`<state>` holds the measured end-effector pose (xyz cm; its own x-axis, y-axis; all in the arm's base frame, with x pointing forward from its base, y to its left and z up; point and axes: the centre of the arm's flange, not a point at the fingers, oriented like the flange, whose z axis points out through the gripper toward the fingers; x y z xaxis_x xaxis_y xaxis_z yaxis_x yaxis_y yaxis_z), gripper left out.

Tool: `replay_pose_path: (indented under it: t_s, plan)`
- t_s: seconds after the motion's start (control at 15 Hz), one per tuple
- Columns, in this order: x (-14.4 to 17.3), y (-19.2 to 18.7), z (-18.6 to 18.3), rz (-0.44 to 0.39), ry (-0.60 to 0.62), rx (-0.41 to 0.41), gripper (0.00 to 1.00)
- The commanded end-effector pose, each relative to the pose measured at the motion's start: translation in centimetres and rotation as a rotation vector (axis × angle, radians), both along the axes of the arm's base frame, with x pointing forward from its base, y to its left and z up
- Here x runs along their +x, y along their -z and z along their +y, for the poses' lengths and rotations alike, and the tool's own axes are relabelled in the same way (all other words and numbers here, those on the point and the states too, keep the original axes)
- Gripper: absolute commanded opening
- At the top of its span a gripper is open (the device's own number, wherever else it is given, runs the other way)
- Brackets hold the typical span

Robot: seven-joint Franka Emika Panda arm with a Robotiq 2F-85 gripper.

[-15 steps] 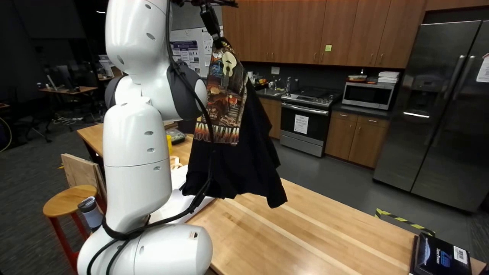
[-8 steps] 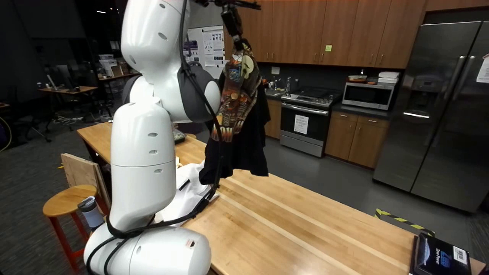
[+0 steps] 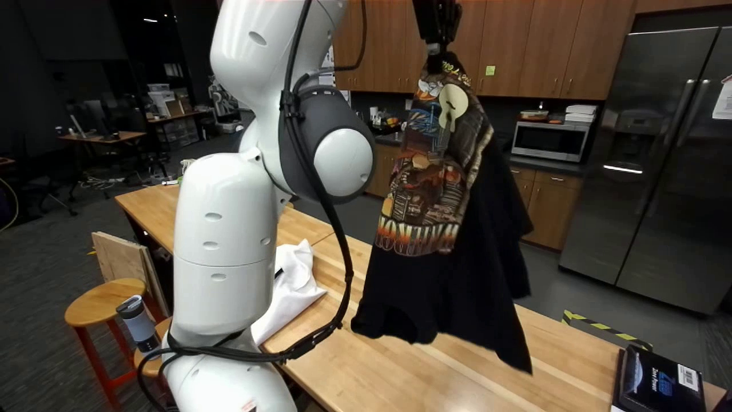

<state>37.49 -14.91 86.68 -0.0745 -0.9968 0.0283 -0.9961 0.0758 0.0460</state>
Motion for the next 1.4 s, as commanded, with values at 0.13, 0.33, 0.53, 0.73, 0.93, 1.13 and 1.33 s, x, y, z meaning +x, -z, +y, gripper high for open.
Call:
replay_pose_path:
  t_s: [0.13,0.33,0.53,0.73,0.93,1.13,1.33]
  plan:
    - [-0.4,6.0,-3.0,0.118,0.067,0.107,0.02]
    - [1.3,9.8,-5.5,0.195,0.134,0.007,0.02]
    - [3.3,12.5,-6.5,0.239,0.168,-0.125,0.02]
    - [6.2,15.3,-4.1,0.354,0.0,-0.132,0.02]
    - [8.2,17.1,-0.6,0.379,-0.144,0.017,0.02]
    - [9.0,17.7,1.3,0.388,-0.285,0.126,0.02]
    - [13.6,14.7,0.9,0.403,-0.284,0.12,0.09]
